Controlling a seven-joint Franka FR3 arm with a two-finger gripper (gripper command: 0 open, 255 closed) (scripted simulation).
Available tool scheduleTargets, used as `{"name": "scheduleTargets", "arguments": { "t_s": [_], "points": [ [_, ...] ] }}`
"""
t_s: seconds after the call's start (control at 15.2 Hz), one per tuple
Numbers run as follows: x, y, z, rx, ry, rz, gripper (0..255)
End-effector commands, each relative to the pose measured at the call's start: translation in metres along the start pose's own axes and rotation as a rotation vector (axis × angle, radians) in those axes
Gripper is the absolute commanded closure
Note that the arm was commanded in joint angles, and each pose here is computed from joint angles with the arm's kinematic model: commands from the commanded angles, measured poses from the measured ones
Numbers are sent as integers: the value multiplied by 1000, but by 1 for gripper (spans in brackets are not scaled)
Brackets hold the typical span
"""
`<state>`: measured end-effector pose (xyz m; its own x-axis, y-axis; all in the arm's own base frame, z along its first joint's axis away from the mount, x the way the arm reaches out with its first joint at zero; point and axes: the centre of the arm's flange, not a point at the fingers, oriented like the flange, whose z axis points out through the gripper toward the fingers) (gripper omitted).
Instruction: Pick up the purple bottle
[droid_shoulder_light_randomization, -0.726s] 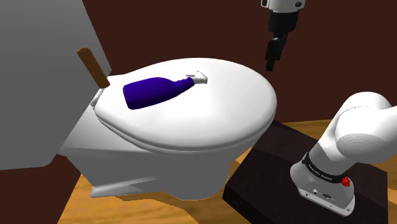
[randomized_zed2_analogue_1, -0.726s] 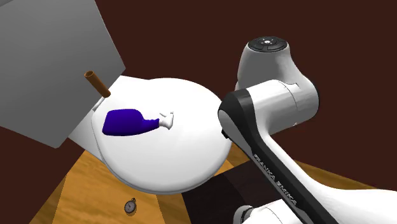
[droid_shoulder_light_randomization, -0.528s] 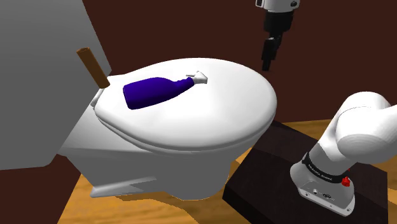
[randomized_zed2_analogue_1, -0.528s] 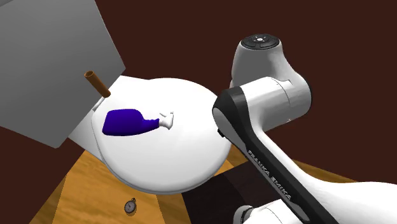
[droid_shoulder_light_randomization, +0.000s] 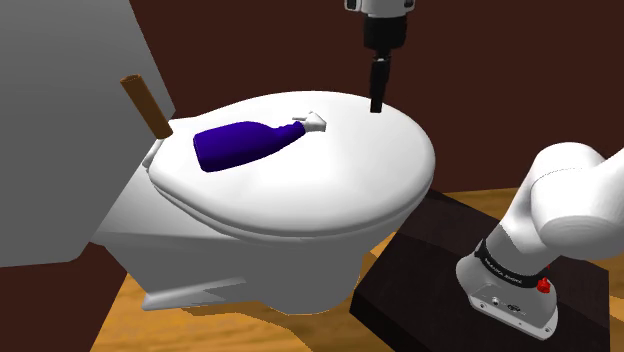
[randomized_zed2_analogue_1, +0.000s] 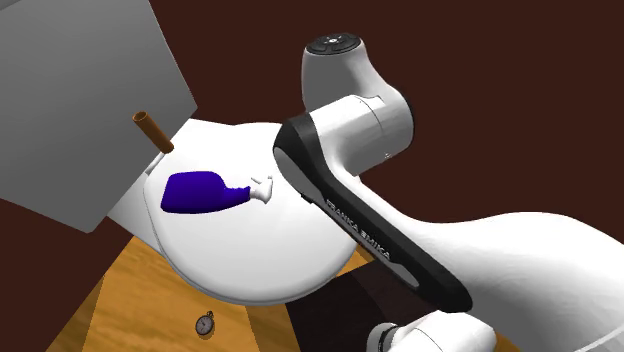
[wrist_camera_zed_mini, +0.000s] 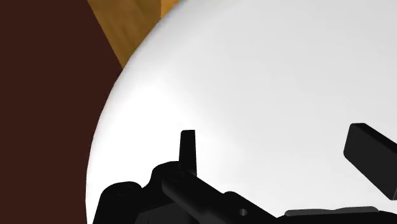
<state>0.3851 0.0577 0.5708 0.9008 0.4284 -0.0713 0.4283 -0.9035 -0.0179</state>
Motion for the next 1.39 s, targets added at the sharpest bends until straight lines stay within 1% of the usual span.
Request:
{"name": "scheduleTargets", "arguments": {
  "t_s": [0.0,0.53,1.06,1.32],
  "points": [
    [23,-13,-6,4,4,-74,0],
    [99,-79,-21,20,19,-359,0],
    [152,-163,-38,35,33,-639,0],
    [154,-162,-17,35,33,-639,0]
  ]
}}
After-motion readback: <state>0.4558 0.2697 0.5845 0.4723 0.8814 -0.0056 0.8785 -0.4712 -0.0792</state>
